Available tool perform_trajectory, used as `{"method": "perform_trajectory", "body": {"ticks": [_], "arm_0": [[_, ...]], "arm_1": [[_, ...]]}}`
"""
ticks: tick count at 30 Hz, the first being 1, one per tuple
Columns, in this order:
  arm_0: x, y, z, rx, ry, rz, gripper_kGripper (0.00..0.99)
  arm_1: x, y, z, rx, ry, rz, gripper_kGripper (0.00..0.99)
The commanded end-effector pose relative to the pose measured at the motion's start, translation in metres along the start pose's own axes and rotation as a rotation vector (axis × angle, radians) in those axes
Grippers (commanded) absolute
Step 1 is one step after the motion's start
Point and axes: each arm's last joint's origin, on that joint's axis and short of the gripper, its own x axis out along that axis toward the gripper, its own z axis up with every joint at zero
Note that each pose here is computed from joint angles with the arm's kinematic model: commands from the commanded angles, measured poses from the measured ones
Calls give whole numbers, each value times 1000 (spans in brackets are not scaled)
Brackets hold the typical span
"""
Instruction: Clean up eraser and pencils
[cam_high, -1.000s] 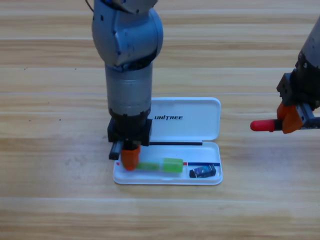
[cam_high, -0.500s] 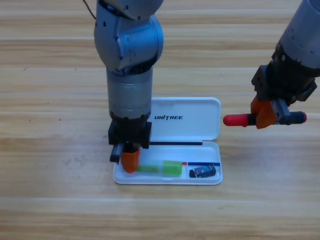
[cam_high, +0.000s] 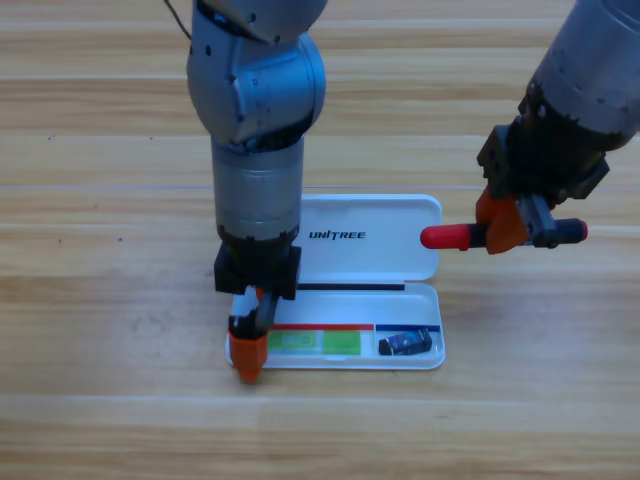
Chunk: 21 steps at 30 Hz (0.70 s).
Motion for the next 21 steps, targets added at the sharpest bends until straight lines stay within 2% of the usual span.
{"method": "perform_trajectory", "body": {"ticks": [1,4,6,9,12,14,17,21], "arm_0": [[-8,-1,-10,-21,4,-17,990],[-44,-13,-22,-12,-30,27,990],[-78,-23,-43,-15,-72,82,990],[-130,-36,-95,-54,-157,186,990],[-164,-49,-157,-102,-225,267,990],[-175,-54,-191,-132,-239,304,990],[-178,-56,-221,-180,-230,330,990],[-169,-54,-230,-203,-214,303,990]], "arm_1": [[44,-1,24,-21,42,96,0],[63,-8,34,-24,59,115,0],[77,-14,41,-27,71,122,0],[99,-22,51,-32,86,129,0],[119,-29,63,-40,94,134,0],[131,-32,70,-46,98,133,0],[148,-37,82,-53,104,130,0],[167,-43,89,-52,115,124,0]]}}
